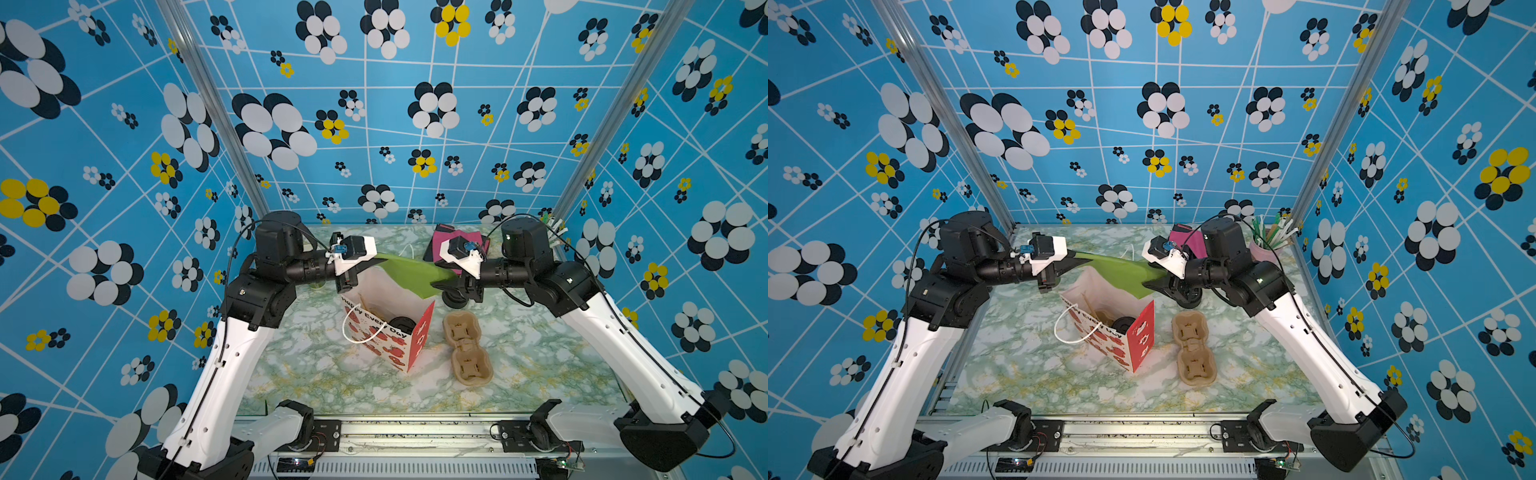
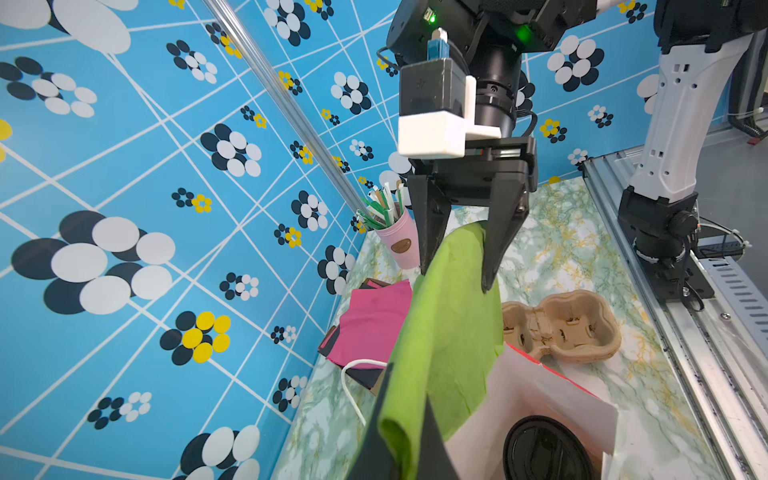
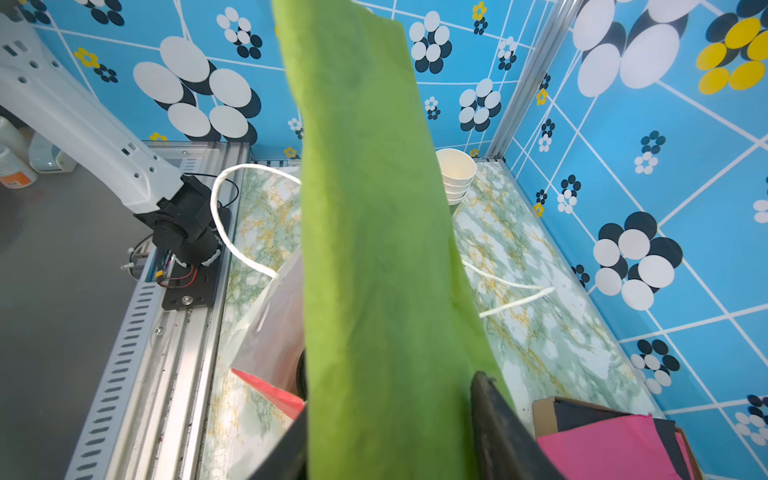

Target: Pack the takeout coffee

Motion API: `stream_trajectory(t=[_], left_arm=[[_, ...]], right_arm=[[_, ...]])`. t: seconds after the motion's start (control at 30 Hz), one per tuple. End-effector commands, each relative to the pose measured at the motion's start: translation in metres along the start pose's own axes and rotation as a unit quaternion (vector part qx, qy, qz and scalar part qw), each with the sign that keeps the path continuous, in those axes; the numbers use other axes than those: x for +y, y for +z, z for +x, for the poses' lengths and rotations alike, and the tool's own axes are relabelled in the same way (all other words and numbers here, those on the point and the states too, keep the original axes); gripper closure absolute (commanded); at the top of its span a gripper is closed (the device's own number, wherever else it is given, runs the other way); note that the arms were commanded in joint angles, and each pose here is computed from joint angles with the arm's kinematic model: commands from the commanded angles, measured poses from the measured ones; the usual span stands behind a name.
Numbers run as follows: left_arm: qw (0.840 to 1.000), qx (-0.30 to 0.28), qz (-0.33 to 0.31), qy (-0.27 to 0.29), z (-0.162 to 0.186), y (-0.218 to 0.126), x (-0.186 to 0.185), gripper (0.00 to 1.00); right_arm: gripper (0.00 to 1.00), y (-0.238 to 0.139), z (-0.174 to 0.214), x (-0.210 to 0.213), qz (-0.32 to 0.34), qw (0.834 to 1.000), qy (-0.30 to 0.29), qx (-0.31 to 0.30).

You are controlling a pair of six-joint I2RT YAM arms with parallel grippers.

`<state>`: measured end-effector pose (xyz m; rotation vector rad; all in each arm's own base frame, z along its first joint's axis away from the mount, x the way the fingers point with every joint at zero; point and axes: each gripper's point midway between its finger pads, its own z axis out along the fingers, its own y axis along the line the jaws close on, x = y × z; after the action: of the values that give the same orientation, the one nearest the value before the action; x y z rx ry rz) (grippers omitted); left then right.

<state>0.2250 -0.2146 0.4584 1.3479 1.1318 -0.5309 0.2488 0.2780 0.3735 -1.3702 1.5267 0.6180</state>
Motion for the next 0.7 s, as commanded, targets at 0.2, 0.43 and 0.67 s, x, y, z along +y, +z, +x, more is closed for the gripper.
stream_trajectory(t=[0.2,0.43,0.67], left_arm=[[0.999,0.045,-0.022,0.011,0.011,-0.010,-0.001,1.00],[0.998,0.054,-0.029,0.012,0.015,-0.013,0.000,1.00],[0.996,0.070,-0.048,0.028,0.018,-0.018,0.007,1.00]], right_arm=[[0.86,0.001,0.003,-0.005,0.018,1.000,0.015,-0.004],[1.00,0.011,0.014,-0.003,0.005,0.999,0.033,0.008],[0.32,0.013,0.014,-0.011,0.022,0.998,0.056,0.008]])
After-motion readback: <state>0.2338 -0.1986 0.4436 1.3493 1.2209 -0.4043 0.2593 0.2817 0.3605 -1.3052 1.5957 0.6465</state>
